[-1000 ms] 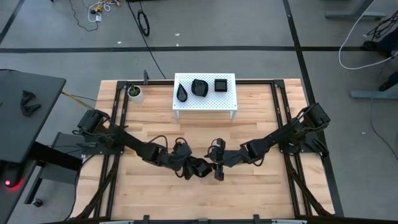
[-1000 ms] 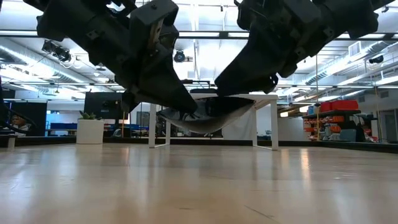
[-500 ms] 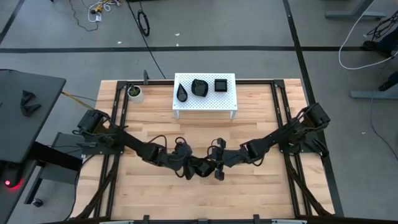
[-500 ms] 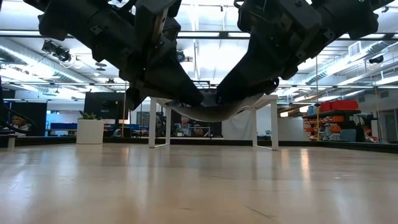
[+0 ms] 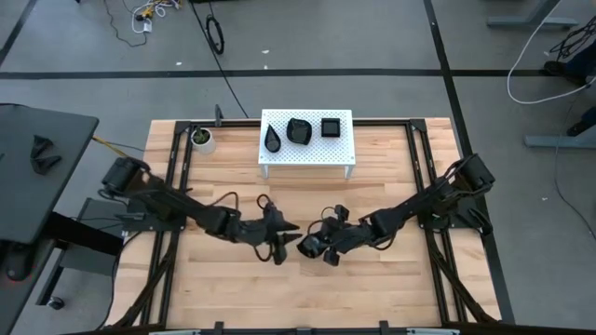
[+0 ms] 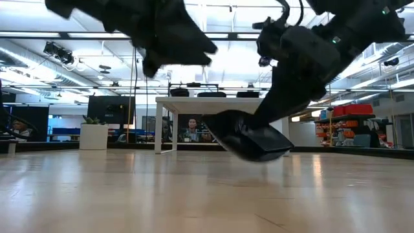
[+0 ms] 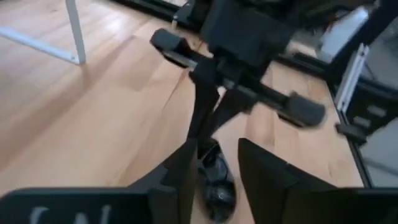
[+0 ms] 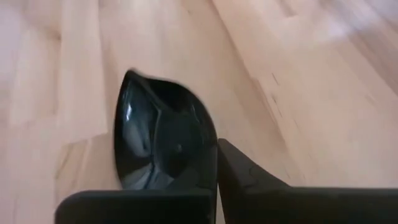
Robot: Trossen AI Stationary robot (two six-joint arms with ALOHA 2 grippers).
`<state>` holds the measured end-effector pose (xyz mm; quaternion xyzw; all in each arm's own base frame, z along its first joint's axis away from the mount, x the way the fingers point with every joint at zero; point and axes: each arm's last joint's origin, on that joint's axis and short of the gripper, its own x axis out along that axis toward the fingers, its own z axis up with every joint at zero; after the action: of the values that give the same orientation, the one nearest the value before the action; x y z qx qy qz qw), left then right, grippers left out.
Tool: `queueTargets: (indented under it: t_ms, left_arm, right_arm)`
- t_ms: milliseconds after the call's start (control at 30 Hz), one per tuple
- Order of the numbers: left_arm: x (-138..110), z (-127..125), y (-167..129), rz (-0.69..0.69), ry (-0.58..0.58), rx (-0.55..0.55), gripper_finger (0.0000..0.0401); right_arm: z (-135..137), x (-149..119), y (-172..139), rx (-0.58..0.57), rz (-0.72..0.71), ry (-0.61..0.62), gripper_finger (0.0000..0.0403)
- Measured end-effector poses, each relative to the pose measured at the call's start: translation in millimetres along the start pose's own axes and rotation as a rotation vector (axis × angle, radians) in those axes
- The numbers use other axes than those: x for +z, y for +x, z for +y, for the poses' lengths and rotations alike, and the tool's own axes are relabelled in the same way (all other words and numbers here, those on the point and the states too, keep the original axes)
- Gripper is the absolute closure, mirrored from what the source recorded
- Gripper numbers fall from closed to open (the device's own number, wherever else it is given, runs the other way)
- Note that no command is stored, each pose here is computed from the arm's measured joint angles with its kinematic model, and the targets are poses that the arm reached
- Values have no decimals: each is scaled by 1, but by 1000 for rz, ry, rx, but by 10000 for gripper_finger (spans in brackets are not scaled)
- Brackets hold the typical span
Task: Pick & Place Mini shaped plates
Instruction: Stack the black leaf-shaped plate on top of the other black leaf-shaped plate on the shelf, then return to Home Position
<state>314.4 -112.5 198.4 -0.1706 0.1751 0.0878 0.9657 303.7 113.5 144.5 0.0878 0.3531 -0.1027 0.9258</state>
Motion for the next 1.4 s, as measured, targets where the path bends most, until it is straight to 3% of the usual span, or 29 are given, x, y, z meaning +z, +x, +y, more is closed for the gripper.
queueTargets:
  t_ms: [200,300,433,633,833,967,1133,1300,1400]
  left_arm:
    - [-2,3,-26,132,43,84,255]
    - [-13,-2,-31,108,48,153,257]
    - [-31,-9,-31,71,42,237,265]
    - [-52,-15,-23,19,-2,302,270]
    - [-59,-14,-18,11,-17,319,270]
    - [-59,-14,-16,6,-32,309,270]
    - [-59,-16,-16,13,-39,291,270]
    - [-59,-17,-17,13,-40,286,270]
    - [-59,-17,-17,12,-43,286,270]
  right_arm:
    - [-12,19,-21,74,-213,87,401]
    - [-39,51,-40,27,-388,168,402]
    - [-95,97,-57,-82,-522,224,402]
    - [-196,143,-52,-147,-476,293,403]
    - [-252,164,-41,-139,-426,361,386]
    - [-266,162,-39,-148,-411,414,346]
    - [-267,164,-43,-140,-421,412,266]
    - [-242,168,-48,-53,-404,295,205]
    - [-209,163,-51,13,-347,179,189]
